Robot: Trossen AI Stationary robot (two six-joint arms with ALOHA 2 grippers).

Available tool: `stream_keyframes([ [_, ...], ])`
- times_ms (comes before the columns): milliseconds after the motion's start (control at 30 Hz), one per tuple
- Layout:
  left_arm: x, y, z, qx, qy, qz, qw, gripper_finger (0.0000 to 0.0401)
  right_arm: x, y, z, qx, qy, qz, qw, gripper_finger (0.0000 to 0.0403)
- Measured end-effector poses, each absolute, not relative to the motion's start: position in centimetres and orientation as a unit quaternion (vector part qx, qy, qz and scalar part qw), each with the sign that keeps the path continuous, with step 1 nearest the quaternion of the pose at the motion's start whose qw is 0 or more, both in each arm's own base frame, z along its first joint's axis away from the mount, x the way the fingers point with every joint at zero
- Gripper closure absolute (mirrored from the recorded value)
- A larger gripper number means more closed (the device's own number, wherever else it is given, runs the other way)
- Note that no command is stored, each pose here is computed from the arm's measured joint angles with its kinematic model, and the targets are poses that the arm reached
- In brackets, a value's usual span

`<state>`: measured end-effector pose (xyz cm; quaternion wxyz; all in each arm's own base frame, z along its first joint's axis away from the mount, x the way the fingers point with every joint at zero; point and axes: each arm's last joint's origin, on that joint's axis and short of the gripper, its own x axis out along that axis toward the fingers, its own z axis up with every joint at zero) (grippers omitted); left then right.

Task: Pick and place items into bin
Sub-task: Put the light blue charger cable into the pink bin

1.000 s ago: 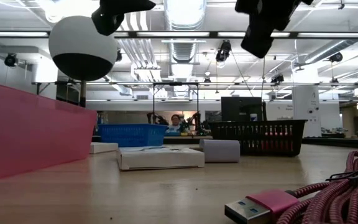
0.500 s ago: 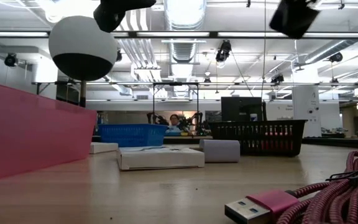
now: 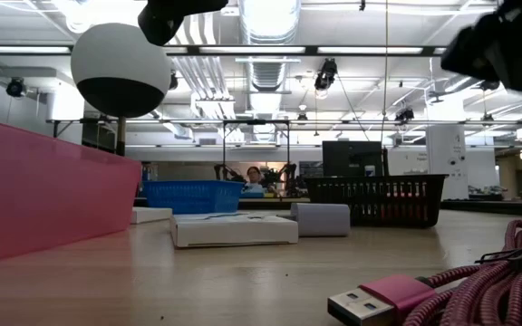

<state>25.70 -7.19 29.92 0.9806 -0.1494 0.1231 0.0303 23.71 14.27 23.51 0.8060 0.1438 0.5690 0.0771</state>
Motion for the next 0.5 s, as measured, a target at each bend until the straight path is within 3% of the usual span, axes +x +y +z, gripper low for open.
stream_keyframes([
  [267,25.7,-7.2,29.9,-0.150,0.123,0.030,0.981,0.0232,25.1,15.9,19.3,0.139,0.629,0.040,0.764,0.0179],
  [500,25.7,-7.2,29.9,-0.149,0.124,0.030,0.981,0.0232,26.1,16.9,16.8,0.154,0.677,0.058,0.718,0.0179],
])
